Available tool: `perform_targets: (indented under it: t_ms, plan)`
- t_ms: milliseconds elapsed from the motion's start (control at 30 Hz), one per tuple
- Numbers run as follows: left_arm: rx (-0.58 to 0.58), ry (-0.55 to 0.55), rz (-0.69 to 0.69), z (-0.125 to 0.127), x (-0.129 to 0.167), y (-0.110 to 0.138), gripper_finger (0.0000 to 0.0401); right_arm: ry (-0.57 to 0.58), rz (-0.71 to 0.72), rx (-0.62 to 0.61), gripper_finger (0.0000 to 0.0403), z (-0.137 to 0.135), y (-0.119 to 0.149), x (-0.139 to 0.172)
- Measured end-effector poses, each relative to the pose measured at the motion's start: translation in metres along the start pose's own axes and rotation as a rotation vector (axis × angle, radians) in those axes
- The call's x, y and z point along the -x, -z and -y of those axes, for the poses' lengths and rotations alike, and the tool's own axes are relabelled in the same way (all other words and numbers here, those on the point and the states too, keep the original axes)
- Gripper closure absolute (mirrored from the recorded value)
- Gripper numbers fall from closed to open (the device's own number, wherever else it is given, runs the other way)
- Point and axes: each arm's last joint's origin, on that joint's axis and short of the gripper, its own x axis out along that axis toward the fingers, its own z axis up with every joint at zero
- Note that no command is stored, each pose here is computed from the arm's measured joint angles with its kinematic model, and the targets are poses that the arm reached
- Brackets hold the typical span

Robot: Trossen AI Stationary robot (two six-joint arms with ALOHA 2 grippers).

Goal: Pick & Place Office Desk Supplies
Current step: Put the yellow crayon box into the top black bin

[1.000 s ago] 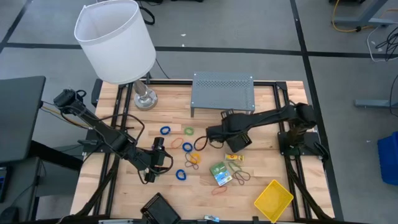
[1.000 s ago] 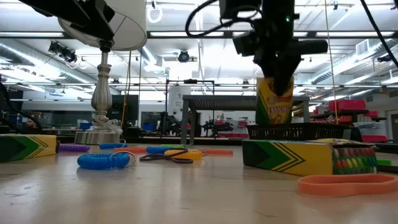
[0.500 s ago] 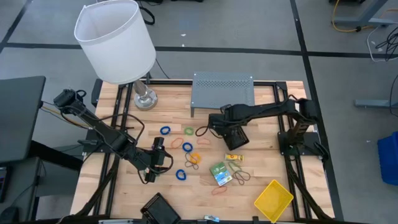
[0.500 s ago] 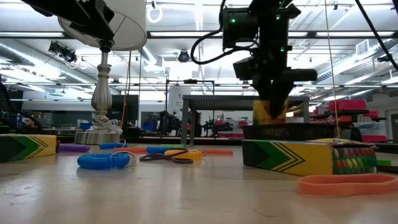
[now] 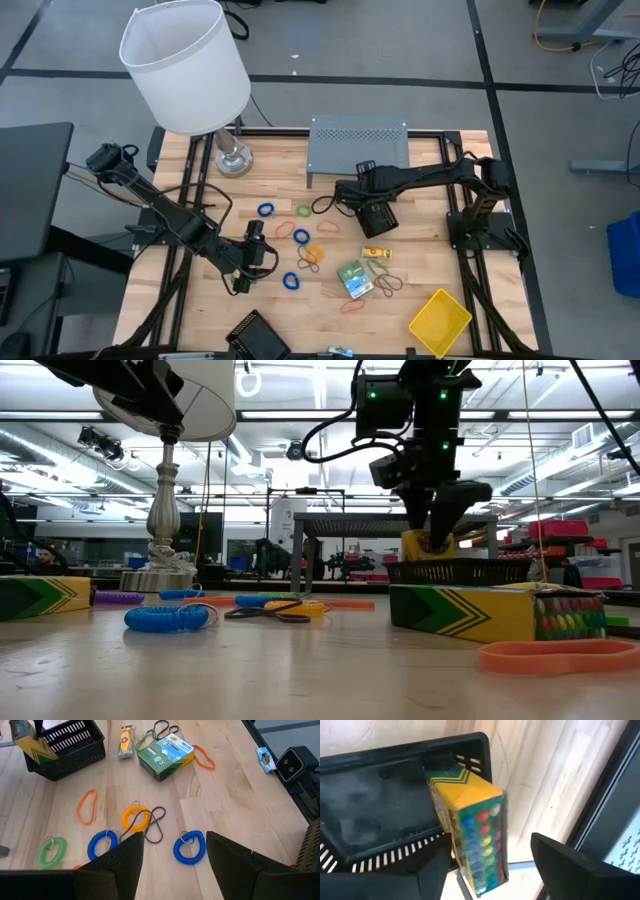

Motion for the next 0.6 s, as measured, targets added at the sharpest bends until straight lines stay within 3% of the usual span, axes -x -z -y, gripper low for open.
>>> perform_targets:
  t_ms: [400,600]
  plan:
    - [-0.003,0.0,0.0,0.0,0.0,0.0,0.0182,0.055,-0.005,0.012,0.0171,-0.022,-0.005,0.012]
    - [-0.005,0.0,0.0,0.0,0.0,0.0,0.0182,0.106,-0.012,0.006,0.0174,-0.028,-0.008,0.04]
